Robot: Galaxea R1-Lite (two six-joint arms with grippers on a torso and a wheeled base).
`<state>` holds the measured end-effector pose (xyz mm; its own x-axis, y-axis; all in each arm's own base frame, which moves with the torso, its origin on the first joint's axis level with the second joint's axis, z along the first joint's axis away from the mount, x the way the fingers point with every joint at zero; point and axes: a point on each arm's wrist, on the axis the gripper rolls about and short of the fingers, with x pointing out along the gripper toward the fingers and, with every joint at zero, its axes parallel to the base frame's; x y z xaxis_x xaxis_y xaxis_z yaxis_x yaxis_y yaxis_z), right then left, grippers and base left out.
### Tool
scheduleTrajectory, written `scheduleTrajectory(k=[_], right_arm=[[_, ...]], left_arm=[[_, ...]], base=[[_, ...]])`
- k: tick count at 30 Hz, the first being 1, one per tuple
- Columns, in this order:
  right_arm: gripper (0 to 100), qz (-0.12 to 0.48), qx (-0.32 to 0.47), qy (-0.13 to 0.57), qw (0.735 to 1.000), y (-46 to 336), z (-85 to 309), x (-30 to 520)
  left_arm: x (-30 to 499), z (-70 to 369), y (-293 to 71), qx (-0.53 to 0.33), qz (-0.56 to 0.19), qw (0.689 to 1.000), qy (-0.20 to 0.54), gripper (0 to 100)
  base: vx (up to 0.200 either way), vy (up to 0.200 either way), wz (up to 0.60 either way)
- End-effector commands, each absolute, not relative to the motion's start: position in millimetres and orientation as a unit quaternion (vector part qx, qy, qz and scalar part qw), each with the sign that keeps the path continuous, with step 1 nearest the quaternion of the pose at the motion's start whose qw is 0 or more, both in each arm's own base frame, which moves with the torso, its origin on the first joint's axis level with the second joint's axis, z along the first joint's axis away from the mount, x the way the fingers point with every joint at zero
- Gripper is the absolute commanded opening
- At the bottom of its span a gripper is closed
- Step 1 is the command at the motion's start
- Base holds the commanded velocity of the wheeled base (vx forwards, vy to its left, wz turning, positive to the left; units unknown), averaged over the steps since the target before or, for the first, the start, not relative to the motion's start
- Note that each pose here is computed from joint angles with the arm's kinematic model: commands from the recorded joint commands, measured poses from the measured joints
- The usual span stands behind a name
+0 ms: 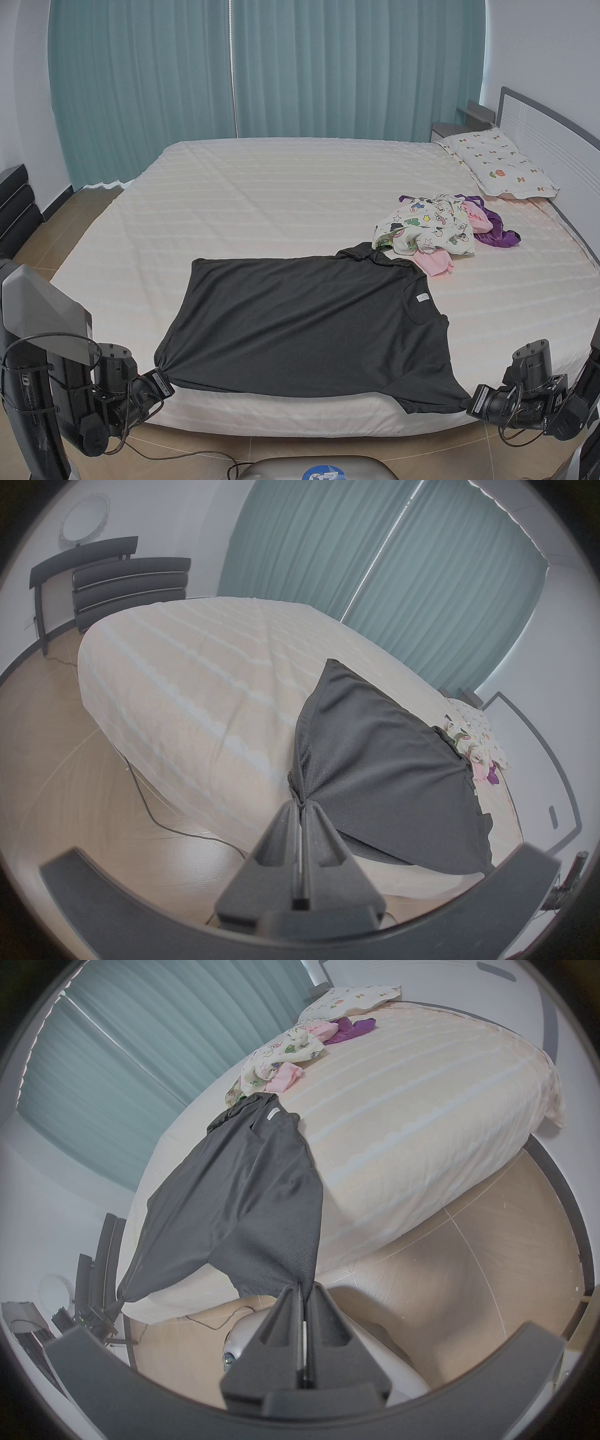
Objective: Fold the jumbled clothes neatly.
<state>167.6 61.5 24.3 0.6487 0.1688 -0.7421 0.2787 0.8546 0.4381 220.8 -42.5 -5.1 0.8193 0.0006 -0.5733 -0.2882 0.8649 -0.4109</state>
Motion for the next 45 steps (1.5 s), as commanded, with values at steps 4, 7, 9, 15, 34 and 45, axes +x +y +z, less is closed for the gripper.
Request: scheduleTrajectory(k=[4, 7, 9, 15, 34, 45], right_arm=[[0, -0.013, 0.274, 0.415, 0.868, 66.0, 33.7, 155.0], [0, -0.012, 0.278, 0.406, 0.871, 62.2, 42.6, 148.2], [0, -0.013, 0.273, 0.413, 0.868, 60.2, 45.0, 142.4], [0, -0.019, 0.267, 0.428, 0.863, 55.8, 48.4, 131.8], [0, -0.036, 0.279, 0.421, 0.862, 54.0, 48.6, 149.9], [0, -0.023, 0.287, 0.392, 0.874, 55.1, 59.2, 166.0]], left_arm=[[214.2, 2.0, -41.4, -0.236, 0.072, 0.927, 0.283, 0], [214.3, 0.3, -41.1, -0.235, 0.073, 0.926, 0.286, 0], [214.2, 0.0, -41.4, -0.234, 0.073, 0.926, 0.287, 0], [213.0, 1.2, -45.3, -0.234, 0.064, 0.927, 0.287, 0], [201.8, 2.2, -52.9, -0.212, 0.065, 0.919, 0.326, 0], [201.8, 2.8, -52.1, -0.210, 0.066, 0.916, 0.334, 0]], base=[[0.000, 0.000, 0.00], [0.000, 0.000, 0.00], [0.000, 0.000, 0.00], [0.000, 0.000, 0.00], [0.000, 0.000, 0.00], [0.000, 0.000, 0.00]])
